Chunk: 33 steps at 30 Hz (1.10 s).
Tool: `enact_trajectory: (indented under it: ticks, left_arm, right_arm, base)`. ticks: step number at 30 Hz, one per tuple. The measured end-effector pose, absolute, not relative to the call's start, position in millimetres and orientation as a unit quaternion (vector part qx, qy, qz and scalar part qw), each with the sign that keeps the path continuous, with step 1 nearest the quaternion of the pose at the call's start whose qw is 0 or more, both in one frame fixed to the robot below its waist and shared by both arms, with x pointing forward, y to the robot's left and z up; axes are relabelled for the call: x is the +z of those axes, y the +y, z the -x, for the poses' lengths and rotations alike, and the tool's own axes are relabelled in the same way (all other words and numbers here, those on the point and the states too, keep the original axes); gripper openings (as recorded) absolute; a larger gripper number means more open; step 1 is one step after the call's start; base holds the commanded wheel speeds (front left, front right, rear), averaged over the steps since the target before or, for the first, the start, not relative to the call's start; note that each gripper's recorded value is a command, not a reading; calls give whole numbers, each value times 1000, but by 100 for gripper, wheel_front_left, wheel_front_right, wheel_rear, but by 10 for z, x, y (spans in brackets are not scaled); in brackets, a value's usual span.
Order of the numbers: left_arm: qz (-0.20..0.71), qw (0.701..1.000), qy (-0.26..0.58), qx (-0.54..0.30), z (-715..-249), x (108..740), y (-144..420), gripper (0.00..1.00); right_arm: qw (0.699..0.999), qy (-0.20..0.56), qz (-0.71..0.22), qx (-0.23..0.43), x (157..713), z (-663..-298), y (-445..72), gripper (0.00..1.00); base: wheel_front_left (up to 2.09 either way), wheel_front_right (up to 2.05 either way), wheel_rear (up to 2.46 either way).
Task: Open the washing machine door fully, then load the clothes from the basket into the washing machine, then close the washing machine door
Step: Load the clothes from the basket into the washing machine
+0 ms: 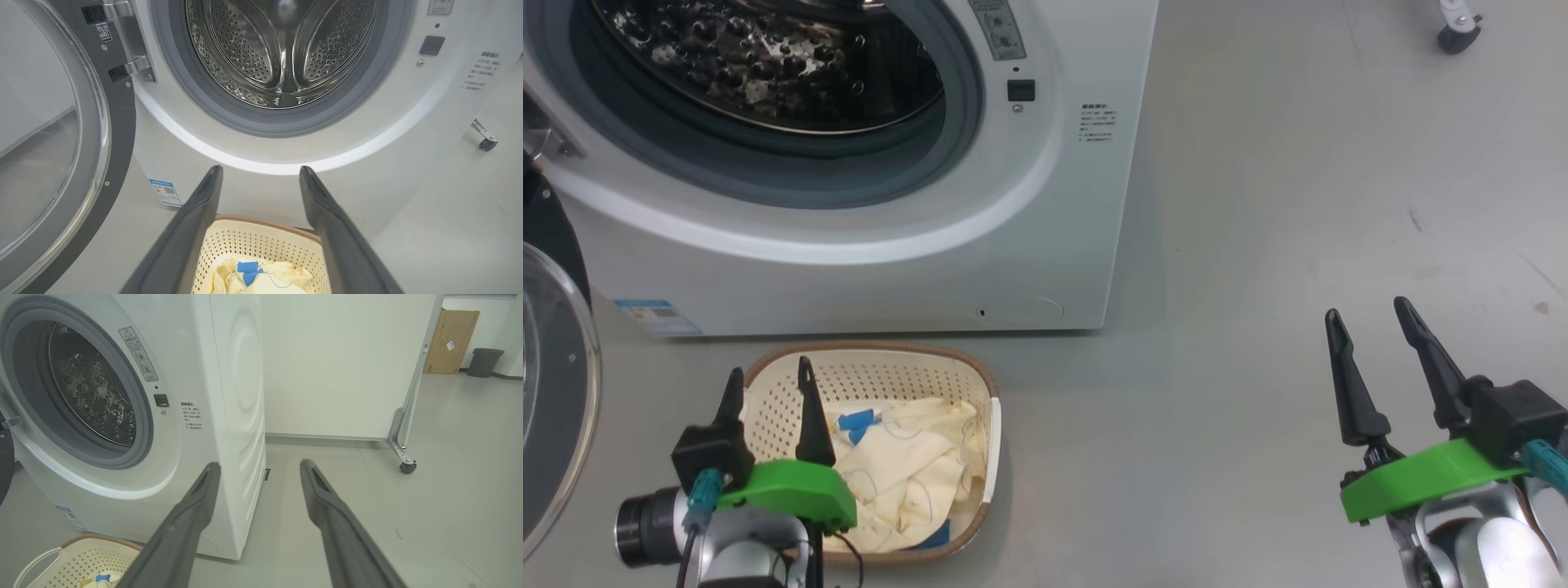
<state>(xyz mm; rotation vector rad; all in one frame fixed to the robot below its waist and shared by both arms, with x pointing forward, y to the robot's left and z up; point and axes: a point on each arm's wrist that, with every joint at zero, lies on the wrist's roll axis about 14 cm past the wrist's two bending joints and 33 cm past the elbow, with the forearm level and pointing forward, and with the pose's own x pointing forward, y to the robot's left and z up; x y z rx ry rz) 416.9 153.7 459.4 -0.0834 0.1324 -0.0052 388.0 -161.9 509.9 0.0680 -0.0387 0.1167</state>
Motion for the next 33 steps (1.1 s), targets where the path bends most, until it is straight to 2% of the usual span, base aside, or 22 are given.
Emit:
enact_trajectory:
  ticks: [6, 12, 22, 33]
  left_arm:
    - [46, 989, 142, -7, -4294, 4121, 1550, 100]
    - [67, 969, 237, -28, -4352, 3531, 1465, 100]
    - [138, 917, 373, -36, -4433, 2738, 1301, 100]
    - [203, 854, 477, -35, -4549, 2015, 1049, 100]
  right_arm:
    - [997, -1, -35, 70, 4971, -4013, -1536, 100]
    - [996, 10, -36, 80, 4851, -4200, -1467, 100]
    - [995, 33, -37, 89, 4547, -4527, -1397, 100]
    - [993, 74, -38, 88, 3993, -4811, -1410, 100]
  base:
    - [0, 0, 0]
    - [0, 0, 0]
    - [0, 0, 0]
    - [0, 0, 0]
